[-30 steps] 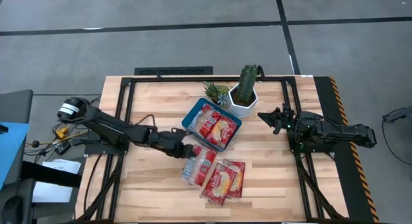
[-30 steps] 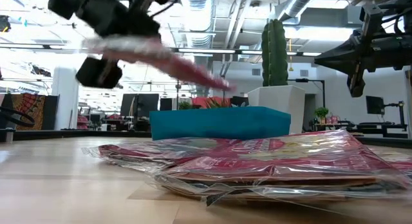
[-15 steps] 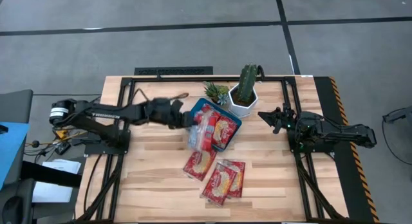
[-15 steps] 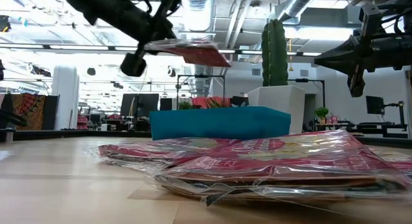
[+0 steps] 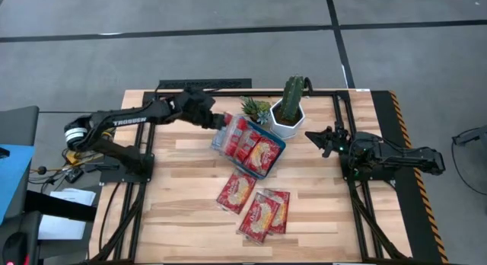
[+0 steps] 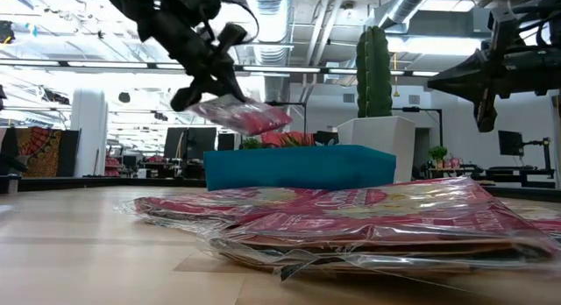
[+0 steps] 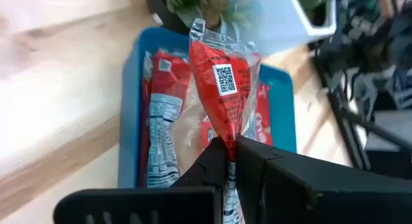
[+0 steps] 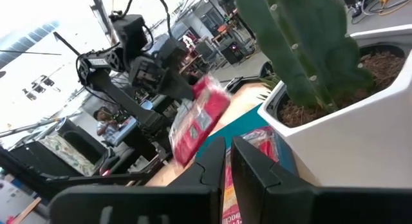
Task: Sort popcorn bags into baskets
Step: Put the popcorn bag into the blue bin
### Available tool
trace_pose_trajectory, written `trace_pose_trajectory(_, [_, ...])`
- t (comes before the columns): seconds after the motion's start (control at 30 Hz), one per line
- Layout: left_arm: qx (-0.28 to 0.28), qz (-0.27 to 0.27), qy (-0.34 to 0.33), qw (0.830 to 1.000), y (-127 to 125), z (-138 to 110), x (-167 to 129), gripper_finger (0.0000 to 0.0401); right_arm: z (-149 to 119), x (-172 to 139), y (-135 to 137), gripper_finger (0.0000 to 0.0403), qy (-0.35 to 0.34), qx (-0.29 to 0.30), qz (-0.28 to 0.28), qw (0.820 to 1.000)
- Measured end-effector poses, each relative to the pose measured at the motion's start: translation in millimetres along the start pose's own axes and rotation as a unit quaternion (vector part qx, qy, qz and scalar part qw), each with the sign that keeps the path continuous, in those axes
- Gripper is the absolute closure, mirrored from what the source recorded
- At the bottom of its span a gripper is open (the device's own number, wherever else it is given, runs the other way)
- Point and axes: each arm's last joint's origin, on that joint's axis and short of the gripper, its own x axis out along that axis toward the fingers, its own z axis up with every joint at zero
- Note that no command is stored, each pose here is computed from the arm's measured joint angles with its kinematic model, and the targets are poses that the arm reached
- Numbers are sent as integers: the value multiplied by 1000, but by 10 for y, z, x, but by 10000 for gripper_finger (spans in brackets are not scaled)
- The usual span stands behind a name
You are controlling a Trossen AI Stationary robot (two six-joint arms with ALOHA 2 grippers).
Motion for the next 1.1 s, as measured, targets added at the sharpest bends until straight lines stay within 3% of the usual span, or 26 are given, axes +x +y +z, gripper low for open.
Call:
trace_pose_trajectory(0.47, [86,-5,64,994,-66,269,686,401,0,0,-4,351,-2,2,-4,1000])
trace_pose_trajectory(0.8, [55,12,98,994,48,224,851,399,0,0,-4,351,-2,1,-4,1000])
trace_pose_trajectory(0.93, [50,23,94,994,37,203,858,372,0,0,-4,351,-2,-3,-4,1000])
trace_pose_trajectory(1.1, [45,40,94,994,62,195,855,301,0,0,-4,351,-2,-7,-4,1000])
